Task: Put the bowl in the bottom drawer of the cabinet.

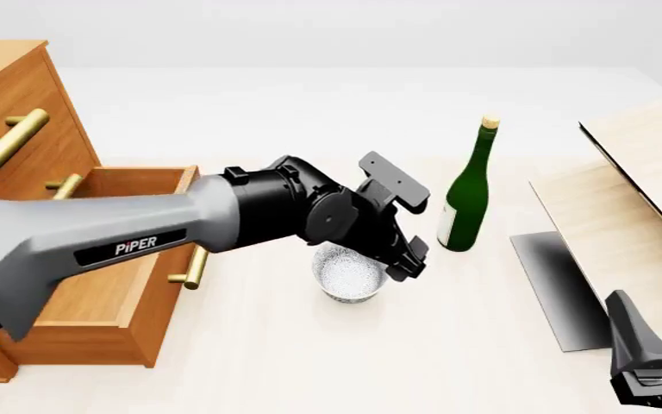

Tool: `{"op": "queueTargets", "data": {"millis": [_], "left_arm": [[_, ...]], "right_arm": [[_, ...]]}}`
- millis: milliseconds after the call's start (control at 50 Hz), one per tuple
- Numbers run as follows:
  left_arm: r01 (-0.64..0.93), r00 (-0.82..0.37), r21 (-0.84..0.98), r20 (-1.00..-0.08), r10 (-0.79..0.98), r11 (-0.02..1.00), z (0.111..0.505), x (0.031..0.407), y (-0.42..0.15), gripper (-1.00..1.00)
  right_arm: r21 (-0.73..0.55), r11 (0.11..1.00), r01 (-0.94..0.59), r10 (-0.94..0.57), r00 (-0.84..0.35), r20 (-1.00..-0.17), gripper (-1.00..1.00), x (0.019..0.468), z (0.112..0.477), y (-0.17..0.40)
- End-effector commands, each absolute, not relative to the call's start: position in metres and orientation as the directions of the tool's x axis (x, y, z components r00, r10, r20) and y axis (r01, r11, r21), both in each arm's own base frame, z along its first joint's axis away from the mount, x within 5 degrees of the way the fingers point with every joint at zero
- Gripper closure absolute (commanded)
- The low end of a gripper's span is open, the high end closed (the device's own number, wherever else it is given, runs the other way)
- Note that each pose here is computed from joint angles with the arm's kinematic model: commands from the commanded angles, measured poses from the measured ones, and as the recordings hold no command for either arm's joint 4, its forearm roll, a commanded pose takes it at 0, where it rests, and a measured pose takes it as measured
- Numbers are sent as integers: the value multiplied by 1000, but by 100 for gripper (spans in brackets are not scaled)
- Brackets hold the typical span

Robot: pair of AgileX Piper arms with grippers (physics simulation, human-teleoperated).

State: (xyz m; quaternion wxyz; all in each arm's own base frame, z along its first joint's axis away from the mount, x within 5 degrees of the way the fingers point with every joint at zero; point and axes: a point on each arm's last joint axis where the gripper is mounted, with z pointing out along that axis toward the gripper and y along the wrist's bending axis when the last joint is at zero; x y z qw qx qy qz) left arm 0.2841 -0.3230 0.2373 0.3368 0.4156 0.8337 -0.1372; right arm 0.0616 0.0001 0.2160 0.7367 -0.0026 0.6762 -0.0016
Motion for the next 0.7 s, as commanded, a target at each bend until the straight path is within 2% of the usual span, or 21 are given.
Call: {"op": "queueTargets", "data": {"millis": [20, 700], "left_arm": [[778, -455, 42, -651, 608, 627, 223, 286, -321, -100], [756, -502, 31, -614, 609, 654, 190, 300, -321, -100]], "right_arm": [[-6, 1000, -1, -6, 86, -996, -100, 62, 216, 0], [-6, 1000, -1, -6, 85, -996, -100, 62, 216, 0]]}}
